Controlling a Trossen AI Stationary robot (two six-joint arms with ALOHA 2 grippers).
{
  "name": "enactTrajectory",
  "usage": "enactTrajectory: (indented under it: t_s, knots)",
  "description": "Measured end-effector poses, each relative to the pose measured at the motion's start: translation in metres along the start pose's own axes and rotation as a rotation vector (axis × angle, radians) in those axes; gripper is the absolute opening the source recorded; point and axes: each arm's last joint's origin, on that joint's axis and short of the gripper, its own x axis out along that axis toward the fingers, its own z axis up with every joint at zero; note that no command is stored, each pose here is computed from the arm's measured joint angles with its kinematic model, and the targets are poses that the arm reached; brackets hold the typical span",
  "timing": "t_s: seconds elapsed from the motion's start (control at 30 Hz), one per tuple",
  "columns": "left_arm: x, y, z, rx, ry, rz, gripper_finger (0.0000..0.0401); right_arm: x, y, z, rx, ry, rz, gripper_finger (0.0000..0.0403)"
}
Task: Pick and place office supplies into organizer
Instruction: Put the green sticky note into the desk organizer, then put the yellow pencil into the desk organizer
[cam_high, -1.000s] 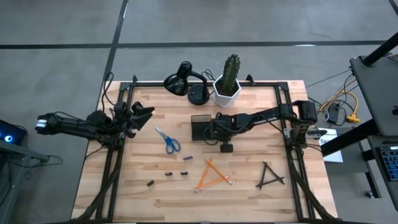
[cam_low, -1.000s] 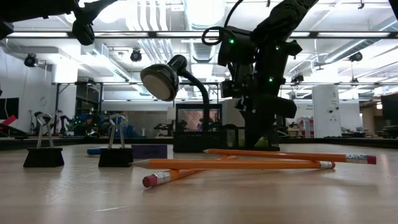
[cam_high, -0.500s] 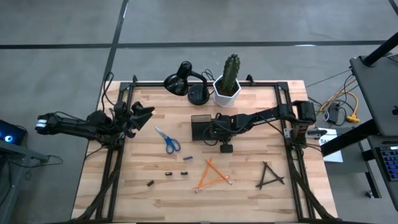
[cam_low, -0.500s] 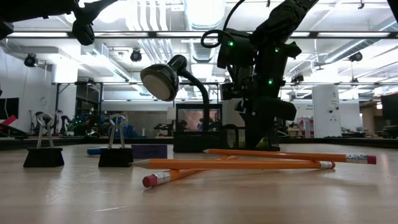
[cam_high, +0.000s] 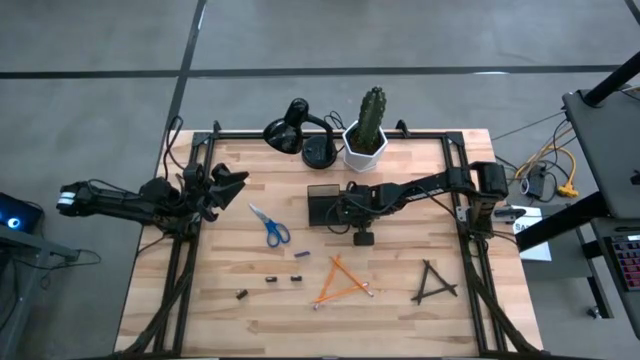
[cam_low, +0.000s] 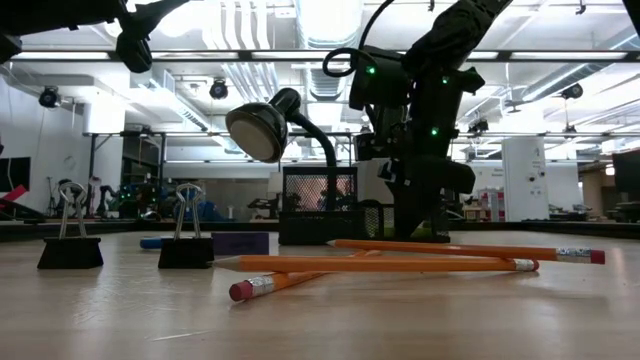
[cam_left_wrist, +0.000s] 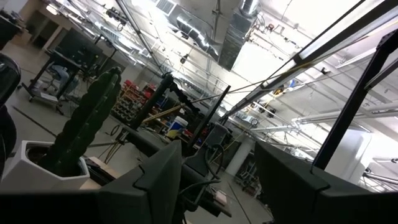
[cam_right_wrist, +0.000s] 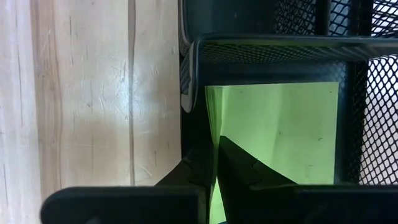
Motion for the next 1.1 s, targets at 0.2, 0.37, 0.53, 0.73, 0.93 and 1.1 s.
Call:
enactTrajectory:
  t_s: [0.2,0.37,0.53,0.73,0.93,1.1]
  knots:
    - [0.0,0.0,0.0,0.0,0.0,0.0,0.0187,-0.0002,-0.0002,0.0,0.004,-0.001,0.0,0.0009]
    - [0.0,-0.0001,0.0001,0.0,0.0,0.0,0.0187,-0.0003,-0.0004,0.0,0.004,0.0,-0.008,0.0019]
    - [0.0,0.0,0.0,0.0,0.0,0.0,0.0187,-0.0004,-0.0005,-0.0001,0.004,0.0,-0.009,0.0047]
    - [0.0,0.0,0.0,0.0,0.0,0.0,0.0187,-0.0007,-0.0005,-0.0007,0.003,0.007,-0.007,0.0086]
    - [0.0,0.0,0.0,0.0,0.0,0.0,0.0187,-0.0014,-0.0004,-0.0007,0.005,0.006,-0.006,0.0126]
    - [0.0,0.0,0.0,0.0,0.0,-0.001,0.0187,-0.0052,-0.0009,0.0026,0.025,0.013,-0.008,0.0155]
